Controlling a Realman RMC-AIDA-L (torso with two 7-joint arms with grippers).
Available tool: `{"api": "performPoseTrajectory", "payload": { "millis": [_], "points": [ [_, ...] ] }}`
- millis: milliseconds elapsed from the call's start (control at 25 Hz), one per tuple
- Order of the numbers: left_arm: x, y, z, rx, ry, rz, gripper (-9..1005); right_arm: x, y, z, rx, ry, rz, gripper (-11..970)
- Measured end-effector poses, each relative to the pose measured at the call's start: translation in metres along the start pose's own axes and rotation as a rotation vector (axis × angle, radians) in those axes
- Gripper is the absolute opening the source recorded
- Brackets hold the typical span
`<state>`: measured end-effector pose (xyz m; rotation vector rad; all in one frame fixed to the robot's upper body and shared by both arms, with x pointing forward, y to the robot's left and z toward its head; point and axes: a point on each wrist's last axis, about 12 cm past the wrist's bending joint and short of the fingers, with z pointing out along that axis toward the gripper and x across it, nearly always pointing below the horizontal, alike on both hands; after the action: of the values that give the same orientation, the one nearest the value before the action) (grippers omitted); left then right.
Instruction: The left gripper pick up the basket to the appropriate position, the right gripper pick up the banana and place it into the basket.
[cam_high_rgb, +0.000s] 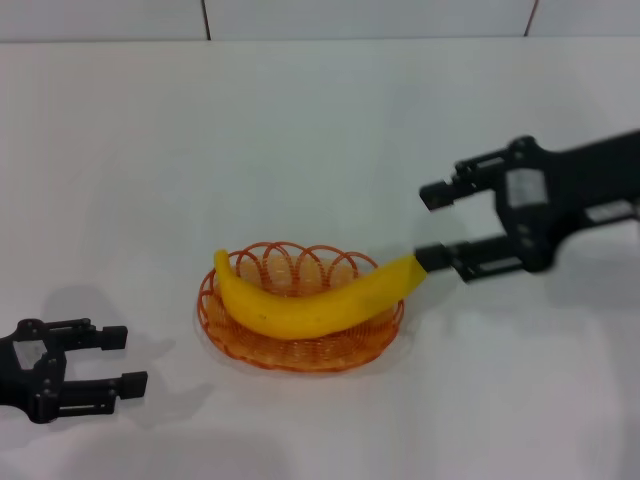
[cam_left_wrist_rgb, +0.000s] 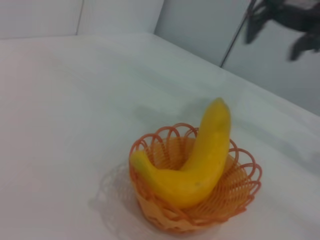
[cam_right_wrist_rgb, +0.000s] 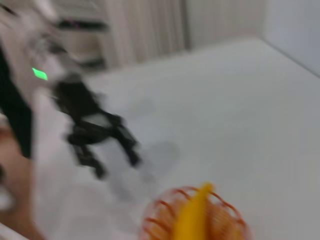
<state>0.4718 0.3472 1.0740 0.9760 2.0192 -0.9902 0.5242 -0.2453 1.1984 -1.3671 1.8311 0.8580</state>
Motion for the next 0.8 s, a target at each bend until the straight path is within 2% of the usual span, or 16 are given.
{"api": "performPoseTrajectory", "payload": {
  "millis": [160,240,280,320,560,800],
  "points": [
    [0.0,0.001,0.0,-0.004,0.003,0.002,757,0.032,0.002,-0.012,-0.072,-0.107,-0.082,655],
    [-0.001,0.001,0.001,-0.003,0.003,0.004,757,0.049,-0.002,-0.009,-0.063,-0.101,-0.107,654],
    [-0.001,0.001,0.001,-0.003,0.003,0.005,757,0.068,-0.01,-0.006,-0.03,-0.074,-0.109,654],
    [-0.002,0.001,0.001,-0.002,0.003,0.007,757,0.076,-0.014,-0.005,-0.014,-0.064,-0.113,654],
    [-0.006,0.003,0.003,0.002,0.003,0.017,757,0.101,-0.023,-0.004,-0.005,-0.069,-0.135,652],
    [-0.007,0.003,0.003,0.003,0.002,0.019,757,0.11,-0.021,-0.002,-0.024,-0.061,-0.152,654]
  ]
}}
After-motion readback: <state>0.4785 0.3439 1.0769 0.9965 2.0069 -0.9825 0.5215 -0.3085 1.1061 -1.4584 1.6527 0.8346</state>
